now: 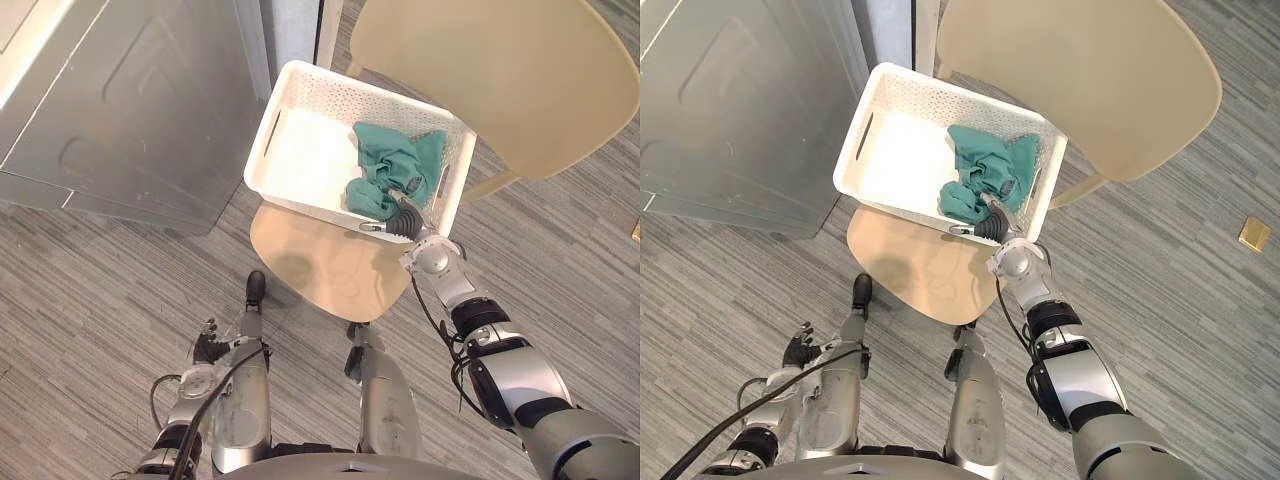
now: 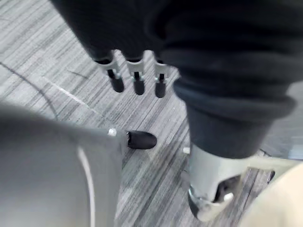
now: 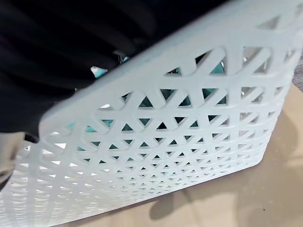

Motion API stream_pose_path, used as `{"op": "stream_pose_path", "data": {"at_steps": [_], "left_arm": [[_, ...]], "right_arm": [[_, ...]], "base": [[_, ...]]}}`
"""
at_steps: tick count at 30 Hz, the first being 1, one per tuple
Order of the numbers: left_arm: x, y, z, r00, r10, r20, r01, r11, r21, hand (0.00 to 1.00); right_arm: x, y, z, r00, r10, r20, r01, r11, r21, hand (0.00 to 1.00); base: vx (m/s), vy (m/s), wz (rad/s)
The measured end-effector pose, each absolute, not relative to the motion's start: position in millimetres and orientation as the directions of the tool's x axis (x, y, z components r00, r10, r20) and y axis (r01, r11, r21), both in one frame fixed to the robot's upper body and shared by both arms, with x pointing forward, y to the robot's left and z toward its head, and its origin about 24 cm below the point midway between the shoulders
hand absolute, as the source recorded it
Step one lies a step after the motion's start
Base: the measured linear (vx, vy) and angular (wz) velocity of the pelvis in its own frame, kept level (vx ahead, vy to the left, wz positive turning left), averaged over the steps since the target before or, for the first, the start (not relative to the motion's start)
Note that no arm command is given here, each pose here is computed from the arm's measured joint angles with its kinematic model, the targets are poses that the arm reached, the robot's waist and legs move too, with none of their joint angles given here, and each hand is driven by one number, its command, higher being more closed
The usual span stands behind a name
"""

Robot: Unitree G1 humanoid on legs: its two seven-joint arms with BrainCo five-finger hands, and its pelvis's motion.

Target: Pick up the laundry basket with both hands and put the clothes into the washing machine.

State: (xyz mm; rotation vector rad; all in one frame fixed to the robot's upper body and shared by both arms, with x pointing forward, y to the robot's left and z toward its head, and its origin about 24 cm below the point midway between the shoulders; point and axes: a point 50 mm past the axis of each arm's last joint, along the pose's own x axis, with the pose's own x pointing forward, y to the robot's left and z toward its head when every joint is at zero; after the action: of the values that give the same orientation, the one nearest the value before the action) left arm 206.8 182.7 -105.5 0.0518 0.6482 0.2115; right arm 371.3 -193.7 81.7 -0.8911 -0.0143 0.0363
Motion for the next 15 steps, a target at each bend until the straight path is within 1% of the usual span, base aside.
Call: {"op": "stream_pose_path", "data": {"at_steps": [9, 10, 15], "left_arm": [[215.7, 171.9, -98.5, 0.807, 0.175, -0.564, -0.148, 0.985, 0.093, 0.00], [217.6, 171.1, -97.4, 0.811, 0.172, -0.559, -0.146, 0.985, 0.092, 0.00], [220.3, 167.5, -95.8, 0.817, 0.163, -0.554, -0.140, 0.987, 0.084, 0.00]], "right_arm": [[372.8, -194.4, 86.7, 0.999, 0.045, 0.020, -0.012, 0.622, -0.783, 0.00], [373.4, -194.1, 88.2, 0.999, 0.046, 0.025, -0.009, 0.621, -0.784, 1.00], [374.9, -195.6, 92.3, 0.998, 0.046, 0.035, -0.001, 0.612, -0.791, 1.00]], "base": [[-0.01, -0.045, 0.00], [-0.03, -0.054, -0.02], [-0.04, -0.060, 0.03]]}}
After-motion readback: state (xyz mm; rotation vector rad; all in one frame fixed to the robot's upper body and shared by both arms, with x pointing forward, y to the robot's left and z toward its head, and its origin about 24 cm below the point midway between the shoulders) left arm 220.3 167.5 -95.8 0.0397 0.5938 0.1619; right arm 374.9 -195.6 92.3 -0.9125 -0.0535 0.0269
